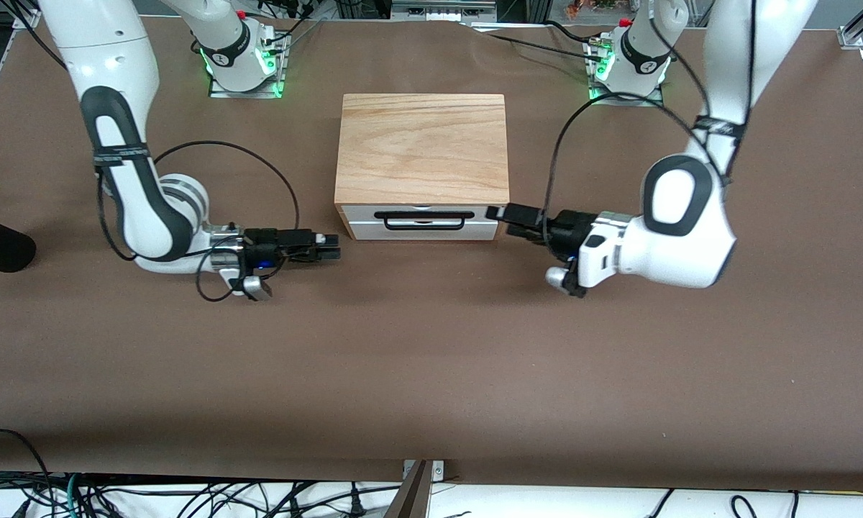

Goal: Pull top drawer with both arms simultaneously
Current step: 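Move the right gripper and the left gripper toward the drawer handle, then close the right gripper and the left gripper on the black handle ends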

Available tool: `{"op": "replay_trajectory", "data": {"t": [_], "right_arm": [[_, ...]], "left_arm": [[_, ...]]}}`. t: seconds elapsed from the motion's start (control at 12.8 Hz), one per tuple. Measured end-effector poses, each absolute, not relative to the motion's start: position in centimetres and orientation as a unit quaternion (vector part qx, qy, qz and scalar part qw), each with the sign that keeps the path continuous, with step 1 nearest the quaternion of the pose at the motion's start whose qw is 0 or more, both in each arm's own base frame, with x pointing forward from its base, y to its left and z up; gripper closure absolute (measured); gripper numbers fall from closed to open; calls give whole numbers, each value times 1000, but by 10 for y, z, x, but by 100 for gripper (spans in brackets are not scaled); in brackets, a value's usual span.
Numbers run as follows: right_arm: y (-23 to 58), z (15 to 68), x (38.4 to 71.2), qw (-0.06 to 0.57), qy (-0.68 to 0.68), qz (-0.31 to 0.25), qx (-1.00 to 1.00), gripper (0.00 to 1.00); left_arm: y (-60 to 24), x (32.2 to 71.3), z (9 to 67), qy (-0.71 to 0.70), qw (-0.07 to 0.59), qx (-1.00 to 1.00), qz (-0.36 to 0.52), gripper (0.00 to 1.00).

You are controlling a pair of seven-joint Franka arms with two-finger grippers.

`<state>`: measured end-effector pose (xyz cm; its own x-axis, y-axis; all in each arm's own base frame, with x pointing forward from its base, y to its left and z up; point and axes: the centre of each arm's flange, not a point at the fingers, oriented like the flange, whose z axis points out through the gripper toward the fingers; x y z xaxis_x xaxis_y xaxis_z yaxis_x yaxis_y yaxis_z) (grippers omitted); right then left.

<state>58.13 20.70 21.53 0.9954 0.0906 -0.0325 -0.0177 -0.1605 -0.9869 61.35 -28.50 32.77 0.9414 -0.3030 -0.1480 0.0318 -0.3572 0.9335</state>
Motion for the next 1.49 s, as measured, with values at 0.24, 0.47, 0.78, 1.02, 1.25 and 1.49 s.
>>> {"op": "replay_trajectory", "data": {"t": [0.24,0.47,0.78,1.02,1.25,1.49], "right_arm": [[223,197,570,650,-58,30,-757,0],[245,182,555,655,-78,48,-750,0],[265,171,533,665,-97,67,-738,0],[267,166,529,679,-87,58,-726,0],[281,165,525,691,-80,53,-716,0],[284,164,525,697,-71,48,-712,3]], "left_arm": [[-298,612,254,-86,637,757,-114,4],[-312,588,191,-76,686,719,-81,5],[-319,570,163,-74,694,712,-81,38],[-320,562,158,-70,694,711,-90,59],[-320,559,156,-68,694,711,-93,77],[-320,559,155,-68,694,710,-94,82]]}}
